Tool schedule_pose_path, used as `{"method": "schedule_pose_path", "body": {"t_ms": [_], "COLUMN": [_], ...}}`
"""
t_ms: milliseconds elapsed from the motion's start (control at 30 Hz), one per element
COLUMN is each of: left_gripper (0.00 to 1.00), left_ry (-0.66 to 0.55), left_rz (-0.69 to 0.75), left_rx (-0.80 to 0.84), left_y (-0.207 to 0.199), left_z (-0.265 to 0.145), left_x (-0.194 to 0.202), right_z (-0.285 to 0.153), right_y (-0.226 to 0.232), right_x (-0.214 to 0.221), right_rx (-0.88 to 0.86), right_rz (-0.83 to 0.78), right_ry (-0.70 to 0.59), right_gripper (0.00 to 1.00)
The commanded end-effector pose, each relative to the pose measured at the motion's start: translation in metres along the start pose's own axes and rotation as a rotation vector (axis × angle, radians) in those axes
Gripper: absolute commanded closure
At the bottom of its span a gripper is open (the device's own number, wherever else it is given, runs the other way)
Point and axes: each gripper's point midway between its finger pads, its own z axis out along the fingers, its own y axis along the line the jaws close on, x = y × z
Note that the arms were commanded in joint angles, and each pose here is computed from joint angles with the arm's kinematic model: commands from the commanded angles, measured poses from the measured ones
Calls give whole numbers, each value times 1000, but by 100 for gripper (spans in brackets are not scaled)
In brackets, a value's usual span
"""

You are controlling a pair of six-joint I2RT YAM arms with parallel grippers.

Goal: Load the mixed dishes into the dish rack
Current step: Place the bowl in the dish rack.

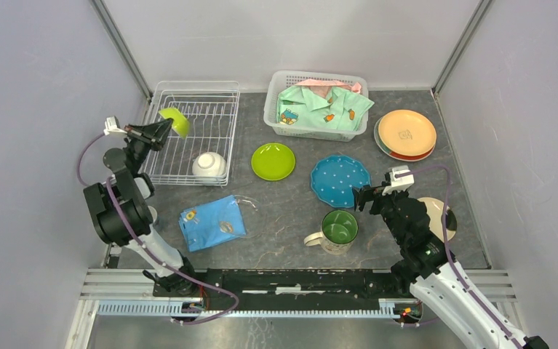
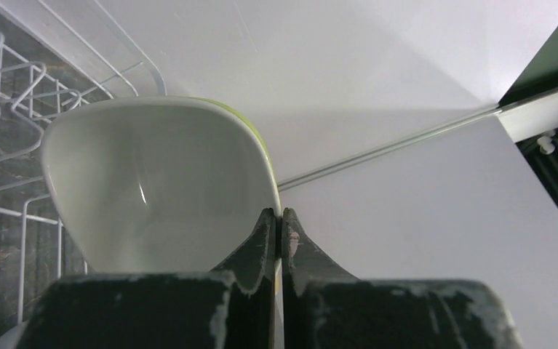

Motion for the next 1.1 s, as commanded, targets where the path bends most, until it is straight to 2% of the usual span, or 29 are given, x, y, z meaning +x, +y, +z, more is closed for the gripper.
{"method": "schedule_pose_path", "body": {"t_ms": [0, 133, 233, 633, 1067], "left_gripper": [98, 98, 98, 98, 93], "left_ry": [-51, -60, -58, -79, -73], "left_rz": [90, 68, 103, 132, 51], "left_rx": [195, 153, 128, 92, 10], "left_y": [-35, -9, 5, 32, 72], "left_z": [-10, -14, -17, -13, -18], "left_x": [-4, 2, 5, -1, 17], "right_z": [2, 4, 6, 4, 6], "right_y": [-4, -4, -1, -5, -7], "right_x": [-11, -6, -1, -11, -7], "right_rx": [27, 27, 11, 34, 44], "right_rz": [-7, -9, -2, -15, -28], "right_ry": [-44, -31, -21, -43, -28], "right_gripper": [2, 2, 2, 2, 2]}}
